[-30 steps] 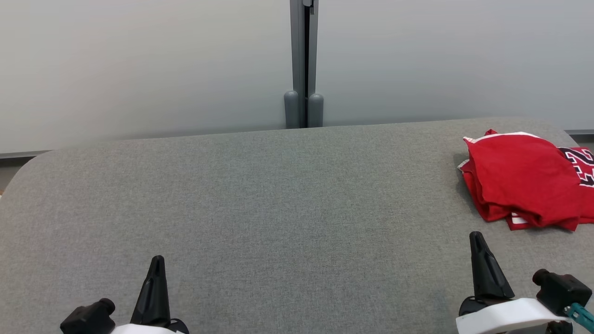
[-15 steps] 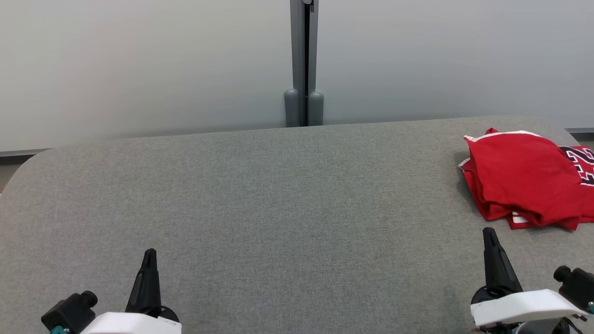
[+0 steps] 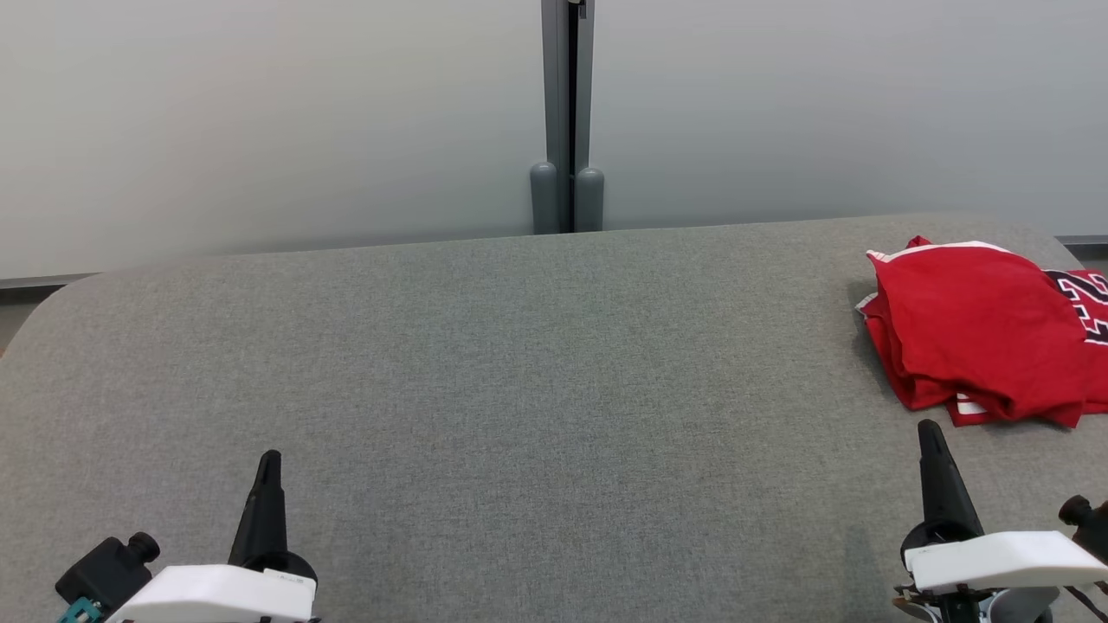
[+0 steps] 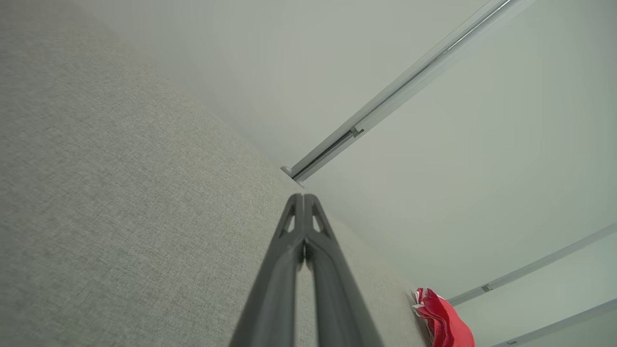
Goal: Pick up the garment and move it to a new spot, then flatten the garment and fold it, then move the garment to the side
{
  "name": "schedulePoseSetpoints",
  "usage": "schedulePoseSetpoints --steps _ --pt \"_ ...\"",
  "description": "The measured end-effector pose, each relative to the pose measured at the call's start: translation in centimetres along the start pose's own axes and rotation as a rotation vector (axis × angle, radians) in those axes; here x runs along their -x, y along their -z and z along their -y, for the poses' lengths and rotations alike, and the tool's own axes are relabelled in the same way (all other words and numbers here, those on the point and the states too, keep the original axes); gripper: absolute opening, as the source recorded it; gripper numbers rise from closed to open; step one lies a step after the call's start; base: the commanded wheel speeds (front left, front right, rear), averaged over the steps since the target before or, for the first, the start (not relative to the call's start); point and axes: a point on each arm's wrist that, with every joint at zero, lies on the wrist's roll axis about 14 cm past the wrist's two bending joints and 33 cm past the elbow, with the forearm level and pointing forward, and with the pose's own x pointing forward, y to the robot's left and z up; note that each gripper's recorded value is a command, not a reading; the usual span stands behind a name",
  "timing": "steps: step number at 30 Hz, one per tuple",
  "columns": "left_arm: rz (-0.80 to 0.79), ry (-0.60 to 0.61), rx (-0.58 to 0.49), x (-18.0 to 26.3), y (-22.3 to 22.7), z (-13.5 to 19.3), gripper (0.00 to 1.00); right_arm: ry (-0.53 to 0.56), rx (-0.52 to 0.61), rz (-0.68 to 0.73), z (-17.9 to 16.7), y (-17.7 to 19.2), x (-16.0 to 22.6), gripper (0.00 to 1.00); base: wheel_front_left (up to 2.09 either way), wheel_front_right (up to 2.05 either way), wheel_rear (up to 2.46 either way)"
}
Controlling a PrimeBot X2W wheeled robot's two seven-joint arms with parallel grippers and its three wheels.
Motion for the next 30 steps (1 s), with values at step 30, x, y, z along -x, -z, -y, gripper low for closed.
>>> schedulePoseSetpoints --steps 30 --pt "-0.015 0.021 0.333 -1.6 -0.9 0.2 0.00 0.032 -0.351 0.016 0.9 -1.3 -0.8 0.00 0.00 0.00 0.00"
